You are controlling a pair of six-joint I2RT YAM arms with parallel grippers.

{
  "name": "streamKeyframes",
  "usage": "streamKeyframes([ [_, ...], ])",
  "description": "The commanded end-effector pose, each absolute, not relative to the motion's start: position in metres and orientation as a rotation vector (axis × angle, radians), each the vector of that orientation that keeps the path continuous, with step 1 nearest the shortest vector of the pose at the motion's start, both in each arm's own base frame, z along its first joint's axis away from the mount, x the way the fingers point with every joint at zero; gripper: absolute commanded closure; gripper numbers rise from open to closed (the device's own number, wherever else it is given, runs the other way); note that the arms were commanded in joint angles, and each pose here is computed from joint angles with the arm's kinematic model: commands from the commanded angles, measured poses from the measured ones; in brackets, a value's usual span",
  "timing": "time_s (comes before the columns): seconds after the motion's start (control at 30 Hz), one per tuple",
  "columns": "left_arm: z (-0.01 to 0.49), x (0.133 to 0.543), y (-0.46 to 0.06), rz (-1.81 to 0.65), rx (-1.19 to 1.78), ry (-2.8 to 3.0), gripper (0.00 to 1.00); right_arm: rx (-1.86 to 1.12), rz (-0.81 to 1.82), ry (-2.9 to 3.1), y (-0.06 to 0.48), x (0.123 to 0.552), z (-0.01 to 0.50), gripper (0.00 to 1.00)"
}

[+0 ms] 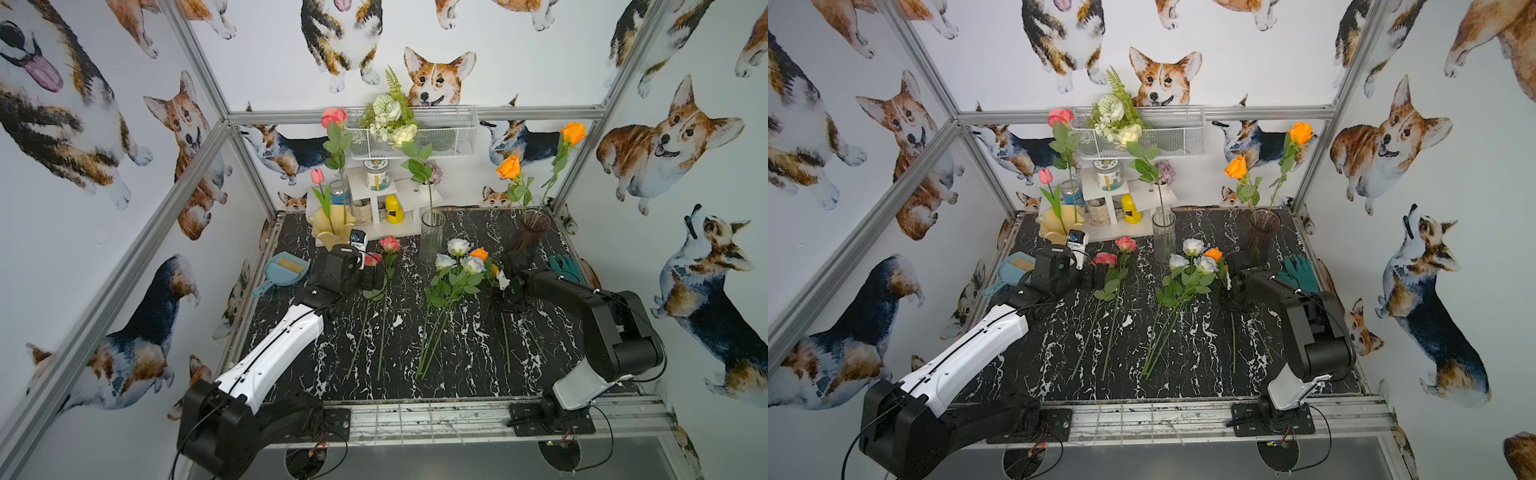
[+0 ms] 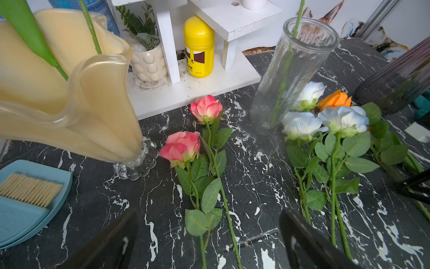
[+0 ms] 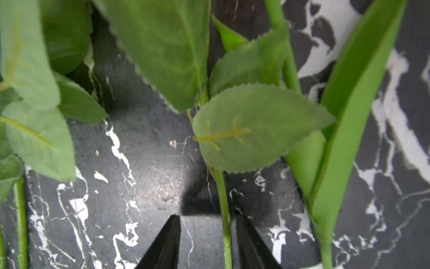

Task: Arrange the flowers in different vases according to their variety
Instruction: Pick up the flower at the center of the board.

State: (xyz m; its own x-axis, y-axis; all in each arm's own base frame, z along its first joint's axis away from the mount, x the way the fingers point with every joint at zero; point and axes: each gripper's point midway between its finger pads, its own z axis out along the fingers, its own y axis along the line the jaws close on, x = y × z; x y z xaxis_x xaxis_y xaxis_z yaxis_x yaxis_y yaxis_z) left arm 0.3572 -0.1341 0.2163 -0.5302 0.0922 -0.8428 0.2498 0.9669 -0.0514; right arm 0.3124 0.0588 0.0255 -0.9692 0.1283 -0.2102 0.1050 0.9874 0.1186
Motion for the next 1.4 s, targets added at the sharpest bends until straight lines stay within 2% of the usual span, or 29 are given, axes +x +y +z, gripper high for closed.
streamKeyframes([
  [0.0, 0.220, 0.358, -0.134, -0.202, 0.247, 2.124, 0.00, 0.159, 0.124, 2.951, 0.056, 0.310, 0.023, 0.63],
  [0.17, 0.218, 0.358, -0.134, -0.196, 0.248, 2.133, 0.00, 0.138, 0.109, 2.990, 0.056, 0.305, 0.015, 0.70],
  [0.5, 0.216, 0.358, -0.133, -0.192, 0.246, 2.143, 0.00, 0.097, 0.134, 3.018, 0.064, 0.297, 0.004, 1.00],
  [1.13, 0.195, 0.359, -0.137, -0.193, 0.254, 2.220, 0.00, 0.149, 0.193, 2.687, 0.070, 0.333, 0.097, 1.00],
  [1.37, 0.184, 0.356, -0.145, -0.256, 0.257, 2.266, 0.00, 0.140, 0.211, 2.469, 0.066, 0.340, 0.154, 1.00],
])
